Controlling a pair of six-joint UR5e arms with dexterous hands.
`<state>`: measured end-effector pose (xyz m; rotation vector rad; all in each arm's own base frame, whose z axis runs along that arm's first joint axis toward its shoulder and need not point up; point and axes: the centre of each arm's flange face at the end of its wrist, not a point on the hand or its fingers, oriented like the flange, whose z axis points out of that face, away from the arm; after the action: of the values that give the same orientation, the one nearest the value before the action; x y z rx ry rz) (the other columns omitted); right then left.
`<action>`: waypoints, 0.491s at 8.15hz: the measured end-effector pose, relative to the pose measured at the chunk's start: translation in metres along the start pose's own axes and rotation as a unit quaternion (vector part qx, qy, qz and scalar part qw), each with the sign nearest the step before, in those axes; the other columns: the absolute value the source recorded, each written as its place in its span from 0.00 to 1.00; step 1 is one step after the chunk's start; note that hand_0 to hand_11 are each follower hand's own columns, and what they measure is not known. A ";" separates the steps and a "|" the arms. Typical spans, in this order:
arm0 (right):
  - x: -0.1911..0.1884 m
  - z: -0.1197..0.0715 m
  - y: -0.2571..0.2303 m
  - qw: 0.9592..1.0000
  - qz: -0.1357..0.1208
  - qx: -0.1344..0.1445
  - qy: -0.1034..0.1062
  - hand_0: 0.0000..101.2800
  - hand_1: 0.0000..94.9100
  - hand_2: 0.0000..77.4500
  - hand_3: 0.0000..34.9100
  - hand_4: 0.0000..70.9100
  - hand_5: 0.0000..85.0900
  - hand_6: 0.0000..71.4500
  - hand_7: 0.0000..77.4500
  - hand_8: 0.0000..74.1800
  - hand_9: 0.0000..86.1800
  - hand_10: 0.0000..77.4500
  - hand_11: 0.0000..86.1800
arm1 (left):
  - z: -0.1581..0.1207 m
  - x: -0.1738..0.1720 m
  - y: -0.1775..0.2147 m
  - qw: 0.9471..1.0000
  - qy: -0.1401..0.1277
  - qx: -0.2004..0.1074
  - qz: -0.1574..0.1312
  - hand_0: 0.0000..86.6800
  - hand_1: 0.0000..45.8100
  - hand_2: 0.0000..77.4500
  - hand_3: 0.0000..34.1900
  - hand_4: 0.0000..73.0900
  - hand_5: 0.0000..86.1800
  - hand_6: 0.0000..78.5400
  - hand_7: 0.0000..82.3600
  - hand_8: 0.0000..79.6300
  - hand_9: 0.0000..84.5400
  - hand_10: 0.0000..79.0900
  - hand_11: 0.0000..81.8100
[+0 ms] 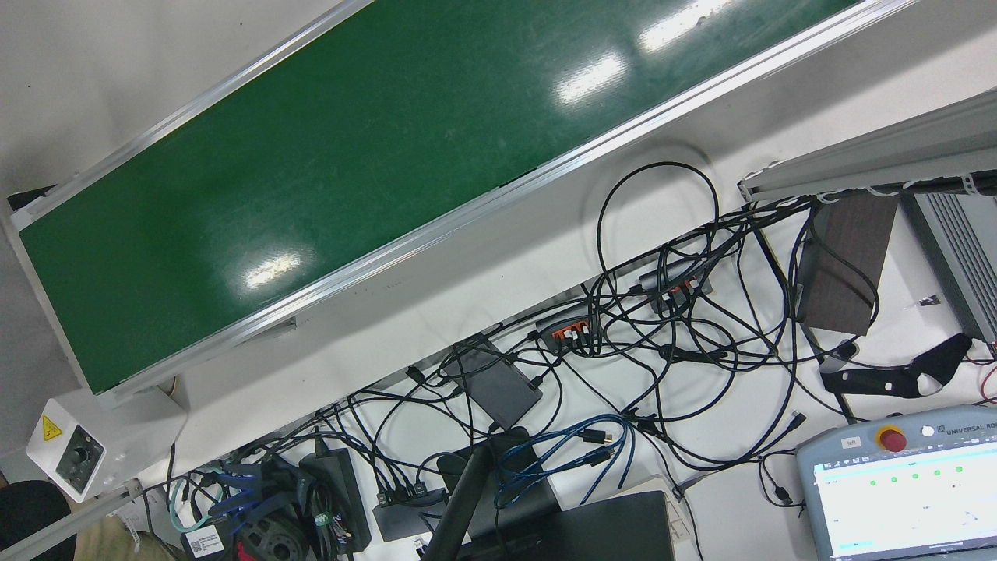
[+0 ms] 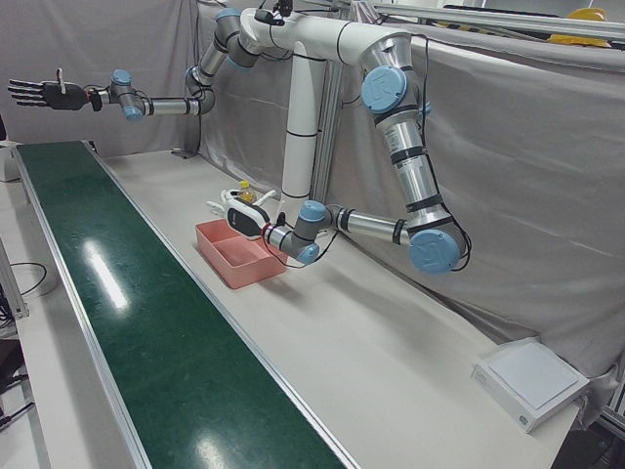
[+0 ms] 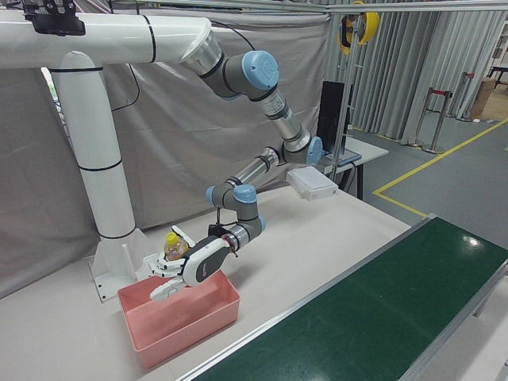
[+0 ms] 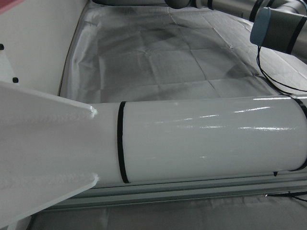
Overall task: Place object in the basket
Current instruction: 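Withdraw the open left hand from above the basket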
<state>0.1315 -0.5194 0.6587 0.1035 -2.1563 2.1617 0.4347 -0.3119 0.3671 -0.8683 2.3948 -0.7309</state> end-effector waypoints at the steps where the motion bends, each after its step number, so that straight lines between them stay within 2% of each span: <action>1: 0.000 0.000 0.000 1.000 0.000 0.000 0.000 0.00 0.00 0.01 0.01 0.00 0.00 0.00 0.01 0.00 0.00 0.00 0.00 | 0.000 0.002 -0.001 1.000 0.001 0.001 0.001 0.51 0.00 0.00 0.01 0.24 0.48 0.00 0.05 0.01 0.01 0.00 0.02; 2: 0.000 0.000 0.000 1.000 0.000 0.000 0.000 0.00 0.00 0.01 0.01 0.00 0.00 0.00 0.01 0.00 0.00 0.00 0.00 | 0.000 0.004 -0.001 1.000 0.002 0.003 0.000 0.52 0.00 0.00 0.01 0.13 0.23 0.00 0.07 0.01 0.01 0.00 0.01; 3: 0.000 0.000 0.000 1.000 0.000 0.000 0.000 0.00 0.00 0.01 0.01 0.00 0.00 0.00 0.01 0.00 0.00 0.00 0.00 | 0.000 0.005 -0.002 1.000 0.002 0.004 -0.003 0.52 0.00 0.00 0.00 0.13 0.02 0.00 0.07 0.01 0.01 0.00 0.01; 4: 0.000 0.000 0.000 1.000 0.000 0.000 0.000 0.00 0.00 0.01 0.01 0.00 0.00 0.00 0.01 0.00 0.00 0.00 0.00 | 0.000 0.006 -0.002 1.000 0.003 0.004 -0.005 0.52 0.00 0.00 0.01 0.15 0.01 0.00 0.07 0.01 0.01 0.00 0.01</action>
<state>0.1316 -0.5195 0.6585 0.1036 -2.1567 2.1613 0.4313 -0.3173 0.3670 -0.8769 2.3928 -0.7477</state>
